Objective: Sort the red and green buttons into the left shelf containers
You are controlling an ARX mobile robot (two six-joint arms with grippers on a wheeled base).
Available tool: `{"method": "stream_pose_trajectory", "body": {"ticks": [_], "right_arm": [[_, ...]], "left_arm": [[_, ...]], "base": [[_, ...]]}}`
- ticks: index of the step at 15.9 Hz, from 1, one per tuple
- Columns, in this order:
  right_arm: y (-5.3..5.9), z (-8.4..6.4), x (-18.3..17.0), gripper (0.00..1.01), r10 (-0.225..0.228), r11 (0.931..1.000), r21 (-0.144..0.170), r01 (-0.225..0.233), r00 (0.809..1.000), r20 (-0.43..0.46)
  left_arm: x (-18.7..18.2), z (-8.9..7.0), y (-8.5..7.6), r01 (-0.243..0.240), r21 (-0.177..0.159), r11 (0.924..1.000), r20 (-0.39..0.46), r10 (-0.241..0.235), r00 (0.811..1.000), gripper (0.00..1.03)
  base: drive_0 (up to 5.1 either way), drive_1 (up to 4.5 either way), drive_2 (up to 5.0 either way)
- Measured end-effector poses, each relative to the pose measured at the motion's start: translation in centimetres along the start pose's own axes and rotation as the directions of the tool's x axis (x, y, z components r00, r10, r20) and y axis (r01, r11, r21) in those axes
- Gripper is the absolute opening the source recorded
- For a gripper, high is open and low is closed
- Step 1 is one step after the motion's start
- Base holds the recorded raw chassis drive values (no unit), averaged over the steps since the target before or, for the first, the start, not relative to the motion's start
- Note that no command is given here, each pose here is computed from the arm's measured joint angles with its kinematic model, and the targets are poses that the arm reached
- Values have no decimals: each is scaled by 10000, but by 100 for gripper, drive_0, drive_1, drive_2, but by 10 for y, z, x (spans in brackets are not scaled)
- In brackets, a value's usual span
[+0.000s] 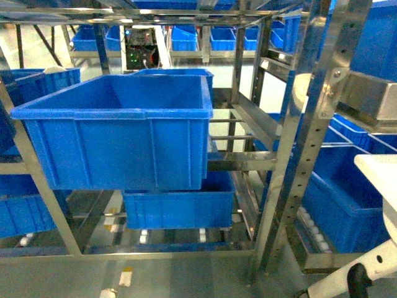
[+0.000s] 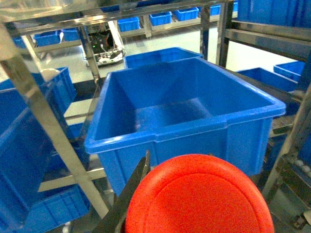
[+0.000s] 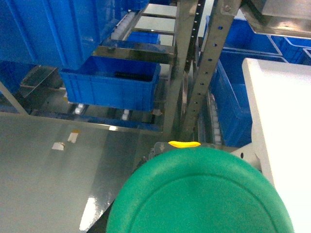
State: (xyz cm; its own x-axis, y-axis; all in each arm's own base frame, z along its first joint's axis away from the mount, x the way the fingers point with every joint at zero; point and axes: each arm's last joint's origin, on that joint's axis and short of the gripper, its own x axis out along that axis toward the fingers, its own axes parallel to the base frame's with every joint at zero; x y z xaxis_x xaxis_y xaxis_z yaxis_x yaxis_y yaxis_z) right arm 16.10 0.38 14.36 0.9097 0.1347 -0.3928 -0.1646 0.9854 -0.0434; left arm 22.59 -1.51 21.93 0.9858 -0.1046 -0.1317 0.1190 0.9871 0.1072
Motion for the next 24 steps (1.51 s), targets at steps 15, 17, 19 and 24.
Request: {"method": "stream_pose_trajectory", "body": {"ticks": [15, 17, 19, 24], "right_arm": [[0, 0, 0, 27, 22, 10000, -5, -22, 10000, 2], [0, 1, -1, 27, 18, 10000, -12, -18, 10000, 81], [0, 0, 0, 27, 1, 10000, -7, -1, 10000, 23], [0, 0, 0, 27, -1, 10000, -9, 1, 10000, 42]], "left_arm": [[0, 0, 0, -3, 3, 10000, -8, 3, 10000, 26], [-1, 1, 0, -2, 8, 10000, 80, 2, 10000, 26], [-1, 0, 0, -26, 4, 10000, -11, 26, 10000, 26], [-1, 1, 0, -28, 6, 10000, 47, 28, 10000, 26]], "base": [[-235, 163, 163], [0, 0, 0], [0, 0, 0], [0, 0, 0]]}}
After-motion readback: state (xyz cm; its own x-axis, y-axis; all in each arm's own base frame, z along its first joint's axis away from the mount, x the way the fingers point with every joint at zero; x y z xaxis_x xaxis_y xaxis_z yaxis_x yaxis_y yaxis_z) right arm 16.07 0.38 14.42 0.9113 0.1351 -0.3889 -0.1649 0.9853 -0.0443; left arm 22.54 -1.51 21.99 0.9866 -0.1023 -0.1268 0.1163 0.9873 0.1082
